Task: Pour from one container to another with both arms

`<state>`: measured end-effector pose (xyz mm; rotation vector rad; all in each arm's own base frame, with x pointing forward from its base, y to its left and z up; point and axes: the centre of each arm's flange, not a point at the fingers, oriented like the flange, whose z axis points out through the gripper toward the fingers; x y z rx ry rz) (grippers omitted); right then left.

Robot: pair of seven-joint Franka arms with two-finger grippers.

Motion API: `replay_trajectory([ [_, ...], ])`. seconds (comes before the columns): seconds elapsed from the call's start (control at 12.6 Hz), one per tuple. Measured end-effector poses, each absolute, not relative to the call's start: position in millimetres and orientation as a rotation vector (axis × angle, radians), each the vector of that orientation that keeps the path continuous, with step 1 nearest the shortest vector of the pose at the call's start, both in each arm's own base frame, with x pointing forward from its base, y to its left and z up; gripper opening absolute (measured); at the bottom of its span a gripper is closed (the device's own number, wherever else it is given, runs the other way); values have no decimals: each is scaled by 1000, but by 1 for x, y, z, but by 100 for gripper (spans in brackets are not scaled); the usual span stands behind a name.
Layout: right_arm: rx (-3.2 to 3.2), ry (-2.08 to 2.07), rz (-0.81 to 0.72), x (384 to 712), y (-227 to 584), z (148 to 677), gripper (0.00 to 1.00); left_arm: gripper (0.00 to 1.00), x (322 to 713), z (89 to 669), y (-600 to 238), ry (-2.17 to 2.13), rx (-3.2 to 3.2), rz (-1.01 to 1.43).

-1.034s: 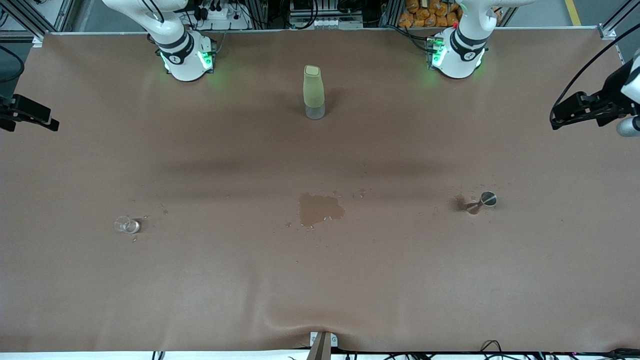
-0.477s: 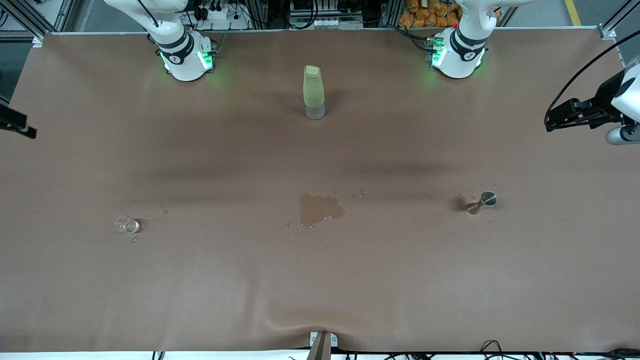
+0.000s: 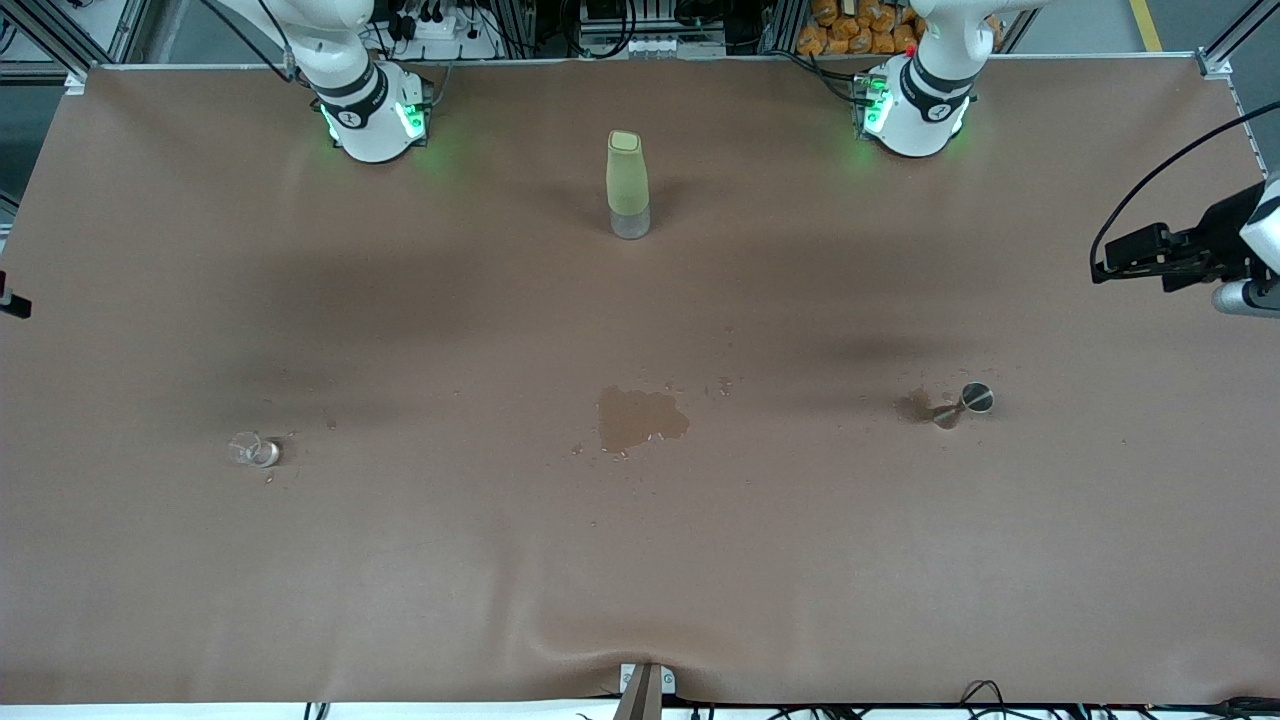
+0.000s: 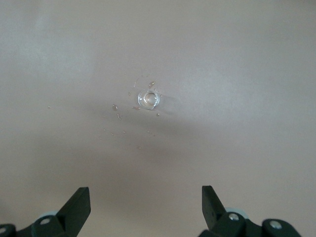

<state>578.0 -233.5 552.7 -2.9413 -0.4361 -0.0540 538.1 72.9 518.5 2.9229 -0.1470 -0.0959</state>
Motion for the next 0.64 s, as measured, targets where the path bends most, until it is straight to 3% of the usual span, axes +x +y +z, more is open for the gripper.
replay_trajectory([
  [0.64, -2589, -806, -191, 594, -289, 430, 100, 100, 520, 379, 185, -450, 2565, 108],
])
